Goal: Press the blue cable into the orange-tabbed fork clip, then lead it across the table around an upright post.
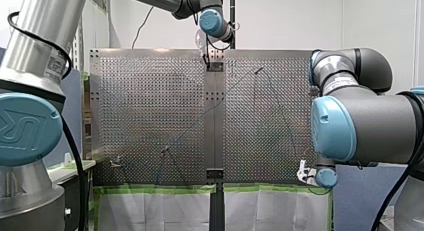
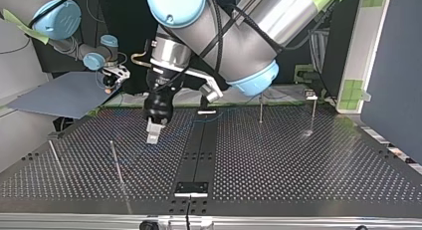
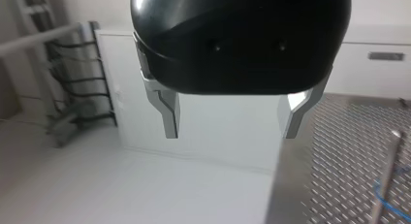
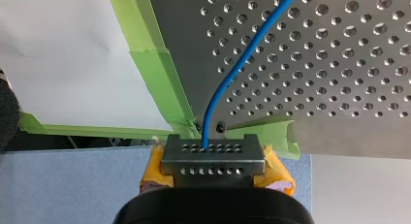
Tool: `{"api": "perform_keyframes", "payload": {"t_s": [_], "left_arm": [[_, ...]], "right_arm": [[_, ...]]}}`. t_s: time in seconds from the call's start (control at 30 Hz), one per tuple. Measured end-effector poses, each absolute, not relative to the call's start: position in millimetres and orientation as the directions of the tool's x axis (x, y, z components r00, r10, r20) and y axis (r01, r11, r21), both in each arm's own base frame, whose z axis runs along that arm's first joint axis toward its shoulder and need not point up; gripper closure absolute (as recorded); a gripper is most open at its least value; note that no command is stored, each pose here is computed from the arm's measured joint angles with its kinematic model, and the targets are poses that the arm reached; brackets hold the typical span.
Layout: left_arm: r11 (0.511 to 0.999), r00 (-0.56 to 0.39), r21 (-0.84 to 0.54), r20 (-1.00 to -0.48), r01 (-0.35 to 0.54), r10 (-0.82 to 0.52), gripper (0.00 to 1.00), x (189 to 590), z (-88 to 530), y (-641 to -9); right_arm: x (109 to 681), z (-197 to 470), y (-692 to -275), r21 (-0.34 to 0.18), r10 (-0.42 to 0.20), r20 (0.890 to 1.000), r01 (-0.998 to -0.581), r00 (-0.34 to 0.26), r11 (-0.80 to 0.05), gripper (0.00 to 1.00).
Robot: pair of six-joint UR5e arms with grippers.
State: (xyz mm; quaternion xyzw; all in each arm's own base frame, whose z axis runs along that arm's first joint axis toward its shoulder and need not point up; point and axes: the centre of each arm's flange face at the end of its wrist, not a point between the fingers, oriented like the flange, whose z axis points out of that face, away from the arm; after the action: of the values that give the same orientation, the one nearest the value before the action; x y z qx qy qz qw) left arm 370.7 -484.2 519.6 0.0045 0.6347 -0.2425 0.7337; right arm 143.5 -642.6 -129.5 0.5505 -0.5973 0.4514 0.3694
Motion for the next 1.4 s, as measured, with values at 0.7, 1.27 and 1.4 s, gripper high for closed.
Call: {"api": "perform_keyframes", "payload": {"t_s": [0.7, 1.27, 1.4], "left_arm": [[0.818, 0.186, -0.377, -0.851, 0.435, -0.491, 0.00, 317.5, 554.7, -440.3], [0.785, 0.160, -0.433, -0.824, 0.442, -0.544, 0.00, 315.6, 493.3, -438.7], [0.796, 0.124, -0.439, -0.840, 0.417, -0.529, 0.00, 321.2, 458.8, -442.6]], "right_arm": [[146.8, -129.5, -642.0, -0.133, -0.325, 0.938, -0.991, -0.118, -0.024, 1.00], [147.7, -129.6, -641.7, -0.133, -0.326, 0.938, -0.991, -0.118, -0.025, 1.00], [147.6, -129.5, -641.7, -0.133, -0.325, 0.938, -0.991, -0.118, -0.025, 1.00]]}}
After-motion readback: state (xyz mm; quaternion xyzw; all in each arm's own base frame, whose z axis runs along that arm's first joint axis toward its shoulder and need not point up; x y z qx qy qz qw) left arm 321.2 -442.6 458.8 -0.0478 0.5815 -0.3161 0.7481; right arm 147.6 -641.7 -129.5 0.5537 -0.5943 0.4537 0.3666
